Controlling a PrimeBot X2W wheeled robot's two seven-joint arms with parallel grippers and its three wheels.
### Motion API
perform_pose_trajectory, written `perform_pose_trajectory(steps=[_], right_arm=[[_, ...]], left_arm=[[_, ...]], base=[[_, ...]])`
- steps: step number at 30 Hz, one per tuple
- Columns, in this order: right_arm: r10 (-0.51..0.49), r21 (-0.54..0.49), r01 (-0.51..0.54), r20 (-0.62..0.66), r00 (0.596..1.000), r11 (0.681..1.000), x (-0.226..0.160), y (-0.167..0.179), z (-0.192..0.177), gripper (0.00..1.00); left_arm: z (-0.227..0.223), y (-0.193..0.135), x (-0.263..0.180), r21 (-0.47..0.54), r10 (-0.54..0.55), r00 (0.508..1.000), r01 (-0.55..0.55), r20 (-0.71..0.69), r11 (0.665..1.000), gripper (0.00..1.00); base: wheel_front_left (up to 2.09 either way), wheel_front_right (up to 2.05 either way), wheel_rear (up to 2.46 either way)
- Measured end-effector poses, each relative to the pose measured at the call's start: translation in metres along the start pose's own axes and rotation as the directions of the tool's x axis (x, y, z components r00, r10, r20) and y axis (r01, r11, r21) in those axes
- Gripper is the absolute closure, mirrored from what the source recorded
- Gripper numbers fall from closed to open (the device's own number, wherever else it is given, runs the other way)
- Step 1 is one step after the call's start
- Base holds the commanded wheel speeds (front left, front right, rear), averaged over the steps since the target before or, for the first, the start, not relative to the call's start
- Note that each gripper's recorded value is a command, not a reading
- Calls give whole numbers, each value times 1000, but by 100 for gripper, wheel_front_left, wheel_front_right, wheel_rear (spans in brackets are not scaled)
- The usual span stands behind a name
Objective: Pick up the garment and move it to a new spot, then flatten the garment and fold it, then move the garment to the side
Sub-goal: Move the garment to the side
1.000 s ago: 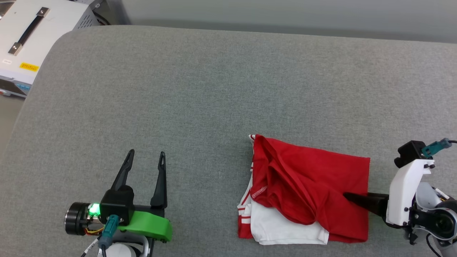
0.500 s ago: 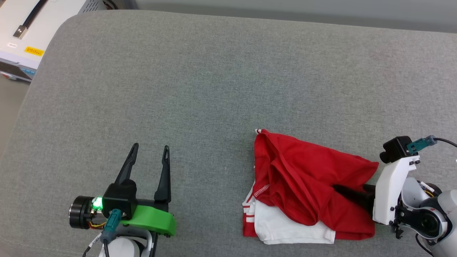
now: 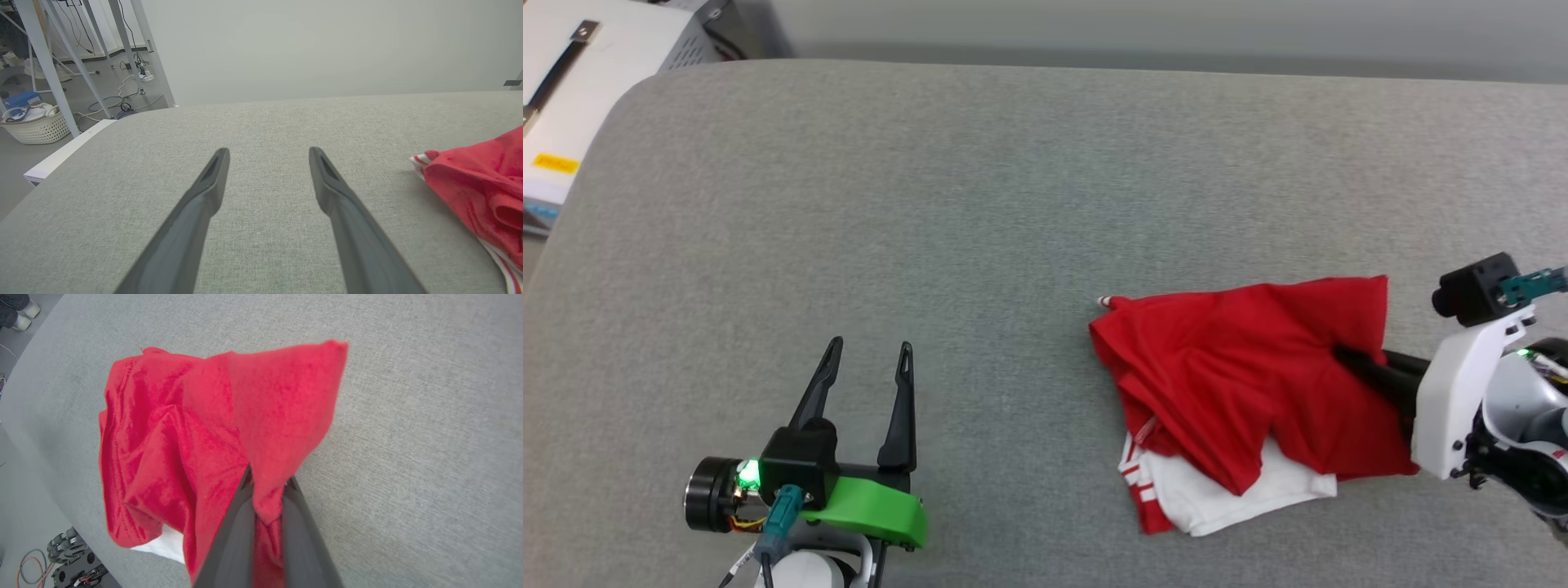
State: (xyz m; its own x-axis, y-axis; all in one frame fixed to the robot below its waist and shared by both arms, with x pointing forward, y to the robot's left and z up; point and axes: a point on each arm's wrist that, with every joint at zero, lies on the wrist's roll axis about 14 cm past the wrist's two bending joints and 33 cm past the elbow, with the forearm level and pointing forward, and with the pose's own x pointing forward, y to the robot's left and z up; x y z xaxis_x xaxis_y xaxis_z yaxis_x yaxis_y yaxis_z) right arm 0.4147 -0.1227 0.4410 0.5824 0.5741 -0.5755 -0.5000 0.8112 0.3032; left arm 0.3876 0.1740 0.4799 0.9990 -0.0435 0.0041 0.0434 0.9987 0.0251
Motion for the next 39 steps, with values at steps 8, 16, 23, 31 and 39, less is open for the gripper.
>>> perform_pose_trajectory(steps=[8, 16, 23, 31, 39], right_arm=[[-141, -79, 146, 68, 988, 986, -46, -38, 18, 100], [-265, -50, 273, 133, 955, 961, -82, -71, 27, 100], [-399, -29, 405, 121, 909, 914, -102, -121, 30, 100], [-597, -52, 597, 16, 802, 801, -128, -208, 29, 100], [-723, -76, 719, -69, 688, 691, -131, -276, 21, 100]], left_arm=[[2, -30, 15, -23, -87, 996, 88, 17, 996, 0], [-2, -60, 32, -43, -172, 985, 173, 20, 984, 0], [-4, -79, 54, -52, -230, 972, 232, 39, 971, 0], [-11, -85, 82, -58, -249, 966, 252, 64, 966, 0], [-35, -83, 100, -73, -245, 969, 247, 40, 966, 0]], base=[[0, 0, 0], [0, 0, 0], [0, 0, 0], [0, 0, 0], [0, 0, 0]])
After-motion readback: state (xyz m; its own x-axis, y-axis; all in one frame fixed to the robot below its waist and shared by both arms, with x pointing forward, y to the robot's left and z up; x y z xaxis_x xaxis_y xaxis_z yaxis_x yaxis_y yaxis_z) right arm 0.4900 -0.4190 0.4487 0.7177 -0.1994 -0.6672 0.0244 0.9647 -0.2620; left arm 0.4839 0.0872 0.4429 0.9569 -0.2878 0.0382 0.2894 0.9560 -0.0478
